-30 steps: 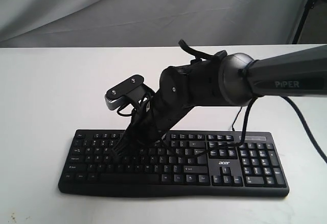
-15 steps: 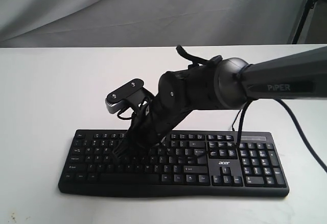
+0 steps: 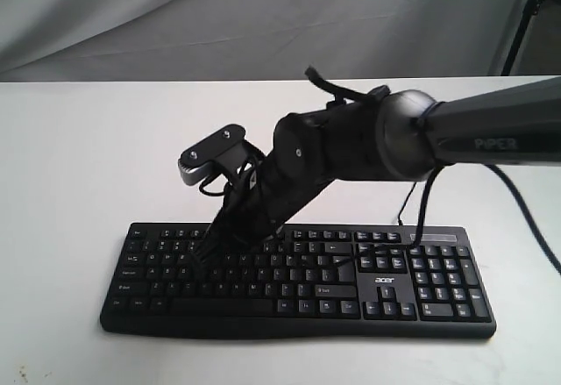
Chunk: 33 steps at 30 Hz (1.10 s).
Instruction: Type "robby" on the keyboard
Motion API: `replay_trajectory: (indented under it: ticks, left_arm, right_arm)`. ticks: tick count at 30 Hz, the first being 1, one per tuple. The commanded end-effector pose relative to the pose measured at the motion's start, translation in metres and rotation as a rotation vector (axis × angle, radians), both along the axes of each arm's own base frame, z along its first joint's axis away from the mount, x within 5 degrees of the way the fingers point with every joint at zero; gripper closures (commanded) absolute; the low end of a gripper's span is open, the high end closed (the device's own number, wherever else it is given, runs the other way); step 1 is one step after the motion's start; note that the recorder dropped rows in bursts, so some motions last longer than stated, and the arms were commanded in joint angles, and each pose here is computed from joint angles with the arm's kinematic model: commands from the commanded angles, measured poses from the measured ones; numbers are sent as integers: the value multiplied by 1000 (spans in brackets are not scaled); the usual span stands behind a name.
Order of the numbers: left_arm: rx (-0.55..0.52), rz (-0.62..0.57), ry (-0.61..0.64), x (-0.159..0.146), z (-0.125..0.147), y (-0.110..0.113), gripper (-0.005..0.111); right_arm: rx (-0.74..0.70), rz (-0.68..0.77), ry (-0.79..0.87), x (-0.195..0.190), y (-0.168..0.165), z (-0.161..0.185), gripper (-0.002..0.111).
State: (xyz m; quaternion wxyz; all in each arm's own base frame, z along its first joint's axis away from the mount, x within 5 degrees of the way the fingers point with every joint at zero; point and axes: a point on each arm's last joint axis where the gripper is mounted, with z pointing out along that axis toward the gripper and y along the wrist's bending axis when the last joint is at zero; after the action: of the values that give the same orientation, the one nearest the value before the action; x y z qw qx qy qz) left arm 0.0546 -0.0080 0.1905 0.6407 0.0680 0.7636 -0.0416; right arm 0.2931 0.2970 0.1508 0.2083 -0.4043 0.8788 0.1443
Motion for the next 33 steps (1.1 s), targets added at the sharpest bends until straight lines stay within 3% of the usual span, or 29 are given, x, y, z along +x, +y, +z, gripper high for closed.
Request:
replay_trajectory:
  ticks: [1, 6, 11, 19, 24, 33]
  left_arm:
    - [1, -6, -7, 0, -1, 0, 107]
    - [1, -6, -7, 0, -1, 0, 107]
    - [1, -6, -7, 0, -1, 0, 107]
    - [1, -6, -7, 0, -1, 0, 107]
    - [1, -6, -7, 0, -1, 0, 107]
    - [1, -6, -7, 0, -1, 0, 107]
  right_arm:
    - [32, 9, -81, -3, -8, 45, 108]
    - [78, -17, -175, -20, -31, 86, 108]
    - [143, -122, -205, -60, -86, 102, 108]
    - [433, -292, -449, -129, -158, 88, 108]
    - [490, -410, -381, -143, -173, 77, 108]
    - [513, -419, -411, -141, -173, 80, 108]
